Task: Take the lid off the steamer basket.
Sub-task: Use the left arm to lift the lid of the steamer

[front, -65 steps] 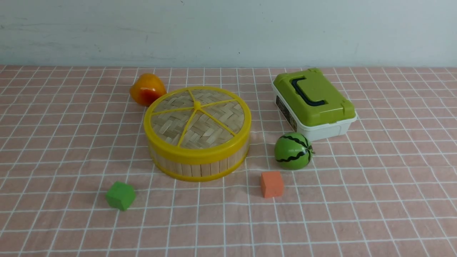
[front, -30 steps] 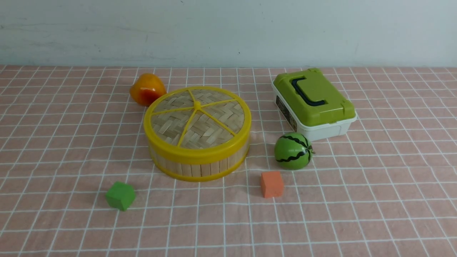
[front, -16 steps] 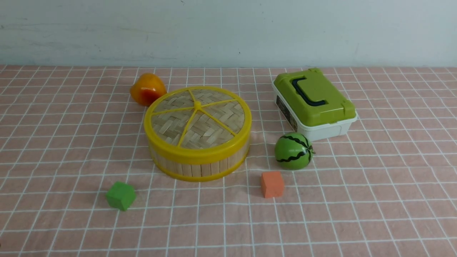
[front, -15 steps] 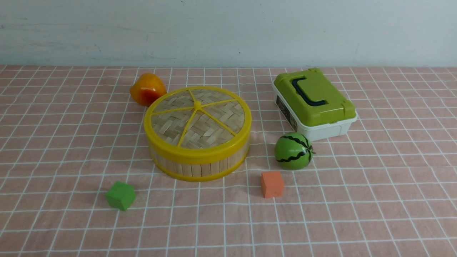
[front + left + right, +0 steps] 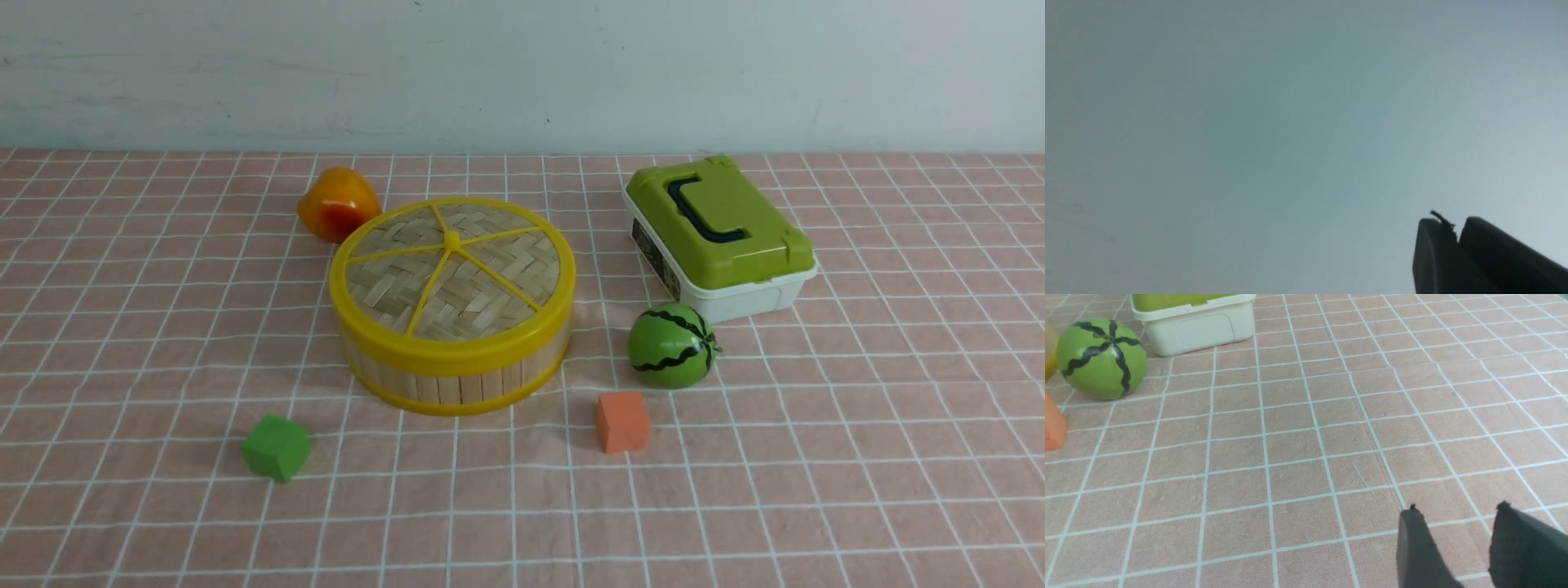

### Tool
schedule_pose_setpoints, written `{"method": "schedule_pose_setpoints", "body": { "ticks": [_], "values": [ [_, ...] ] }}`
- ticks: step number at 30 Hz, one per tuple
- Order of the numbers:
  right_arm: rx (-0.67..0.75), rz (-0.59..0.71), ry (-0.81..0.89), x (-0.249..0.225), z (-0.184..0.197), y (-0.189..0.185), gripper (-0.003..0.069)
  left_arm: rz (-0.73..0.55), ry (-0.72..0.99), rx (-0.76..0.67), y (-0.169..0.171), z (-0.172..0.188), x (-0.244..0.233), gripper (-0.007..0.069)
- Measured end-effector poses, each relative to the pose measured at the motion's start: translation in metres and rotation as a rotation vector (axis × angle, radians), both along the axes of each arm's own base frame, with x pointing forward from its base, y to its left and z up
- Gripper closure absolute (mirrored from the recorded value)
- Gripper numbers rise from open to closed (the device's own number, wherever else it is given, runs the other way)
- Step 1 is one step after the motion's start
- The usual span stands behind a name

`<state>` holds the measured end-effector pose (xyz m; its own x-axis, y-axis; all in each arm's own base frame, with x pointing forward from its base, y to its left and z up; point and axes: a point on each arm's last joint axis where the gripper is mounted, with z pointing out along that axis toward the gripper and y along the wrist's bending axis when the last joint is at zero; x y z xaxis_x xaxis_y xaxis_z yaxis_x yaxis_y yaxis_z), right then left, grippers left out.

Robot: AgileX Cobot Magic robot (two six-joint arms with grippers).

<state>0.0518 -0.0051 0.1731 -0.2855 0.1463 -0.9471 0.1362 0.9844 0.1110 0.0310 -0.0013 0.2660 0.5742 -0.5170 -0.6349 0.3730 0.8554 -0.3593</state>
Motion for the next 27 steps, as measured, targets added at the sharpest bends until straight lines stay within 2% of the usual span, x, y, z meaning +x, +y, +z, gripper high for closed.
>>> {"method": "schedule_pose_setpoints", "body": {
  "ticks": [4, 5, 7, 11, 15, 18, 20, 22, 23, 24, 27],
  "values": [
    [0.0, 0.0, 0.0, 0.0, 0.0, 0.0, 0.0418, -0.034, -0.038, -0.036, 0.0, 0.038, -0.011, 0.0578],
    [0.0, 0.0, 0.0, 0.0, 0.0, 0.0, 0.0418, -0.025, 0.042, -0.02, 0.0, 0.062, -0.011, 0.0612],
    [0.0, 0.0, 0.0, 0.0, 0.0, 0.0, 0.0418, -0.001, 0.12, 0.01, 0.0, 0.085, -0.008, 0.0638],
    [0.0, 0.0, 0.0, 0.0, 0.0, 0.0, 0.0418, 0.057, 0.334, 0.104, -0.001, 0.107, 0.028, 0.0638],
    [0.0, 0.0, 0.0, 0.0, 0.0, 0.0, 0.0418, 0.055, 0.506, 0.127, -0.003, 0.098, 0.072, 0.0638],
    [0.0, 0.0, 0.0, 0.0, 0.0, 0.0, 0.0418, 0.011, 0.826, 0.062, -0.005, 0.084, 0.122, 0.0638],
    [0.0, 0.0, 0.0, 0.0, 0.0, 0.0, 0.0417, 0.007, 0.927, 0.052, -0.005, 0.082, 0.135, 0.0638],
    [0.0, 0.0, 0.0, 0.0, 0.0, 0.0, 0.0416, 0.005, 1.194, 0.059, -0.007, 0.076, 0.168, 0.0638],
    [0.0, 0.0, 0.0, 0.0, 0.0, 0.0, 0.0416, 0.005, 1.2, 0.059, -0.007, 0.079, 0.168, 0.0638],
    [0.0, 0.0, 0.0, 0.0, 0.0, 0.0, 0.0417, -0.008, 1.33, 0.074, -0.009, 0.081, 0.19, 0.0638],
    [0.0, 0.0, 0.0, 0.0, 0.0, 0.0, 0.0417, -0.058, 1.462, 0.121, -0.014, 0.082, 0.215, 0.0638]
  ]
}}
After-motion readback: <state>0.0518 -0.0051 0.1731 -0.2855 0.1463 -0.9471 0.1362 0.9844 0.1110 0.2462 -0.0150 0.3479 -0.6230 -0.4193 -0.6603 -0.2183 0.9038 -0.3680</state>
